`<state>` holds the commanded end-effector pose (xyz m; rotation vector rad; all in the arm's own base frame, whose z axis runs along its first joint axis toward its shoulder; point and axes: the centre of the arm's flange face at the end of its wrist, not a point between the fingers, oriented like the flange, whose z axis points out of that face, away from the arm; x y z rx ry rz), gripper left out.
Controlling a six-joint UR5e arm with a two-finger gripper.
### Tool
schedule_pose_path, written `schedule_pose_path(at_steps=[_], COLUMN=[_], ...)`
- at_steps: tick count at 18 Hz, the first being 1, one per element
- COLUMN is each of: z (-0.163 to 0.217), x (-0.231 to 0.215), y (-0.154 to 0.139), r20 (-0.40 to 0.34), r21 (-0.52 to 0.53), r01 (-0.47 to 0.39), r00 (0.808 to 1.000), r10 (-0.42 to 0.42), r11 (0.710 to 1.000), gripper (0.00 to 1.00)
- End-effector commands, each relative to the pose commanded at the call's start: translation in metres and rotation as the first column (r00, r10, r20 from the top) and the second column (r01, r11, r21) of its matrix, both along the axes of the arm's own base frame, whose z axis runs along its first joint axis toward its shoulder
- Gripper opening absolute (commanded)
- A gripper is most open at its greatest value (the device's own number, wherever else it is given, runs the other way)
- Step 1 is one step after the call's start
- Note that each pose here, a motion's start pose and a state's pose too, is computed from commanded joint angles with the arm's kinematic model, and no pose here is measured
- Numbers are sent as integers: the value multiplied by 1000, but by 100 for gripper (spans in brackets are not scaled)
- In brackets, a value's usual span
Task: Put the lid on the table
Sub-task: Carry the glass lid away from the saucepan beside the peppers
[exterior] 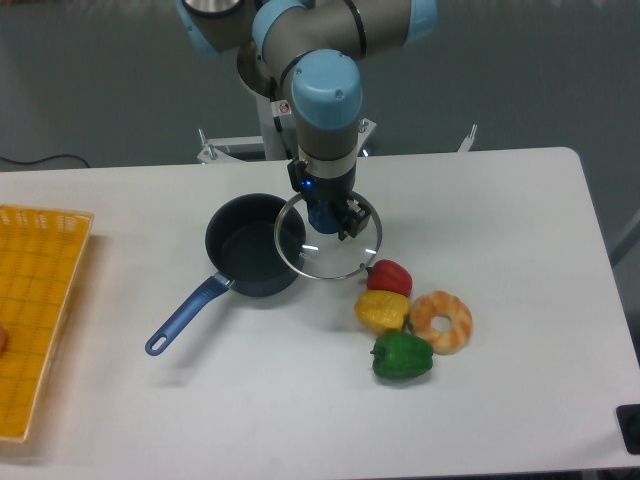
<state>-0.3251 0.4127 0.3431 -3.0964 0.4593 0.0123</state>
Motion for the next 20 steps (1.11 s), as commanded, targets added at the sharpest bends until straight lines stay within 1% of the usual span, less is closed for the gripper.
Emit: schedule_pose_path(at_steps=[2,8,17,20], z=[-5,-6,-21,-21], x=[-5,-23,-66,-81], y=[-1,-14,-48,-60], r20=[8,6,30,29], r21=[-6,-7,-22,-20], r01=[-1,18,72,89], r00=[1000,1000,997,996], r10=[1,-18,-72,-89], r11=[1000,1000,997,996], gripper=[48,48,48,48])
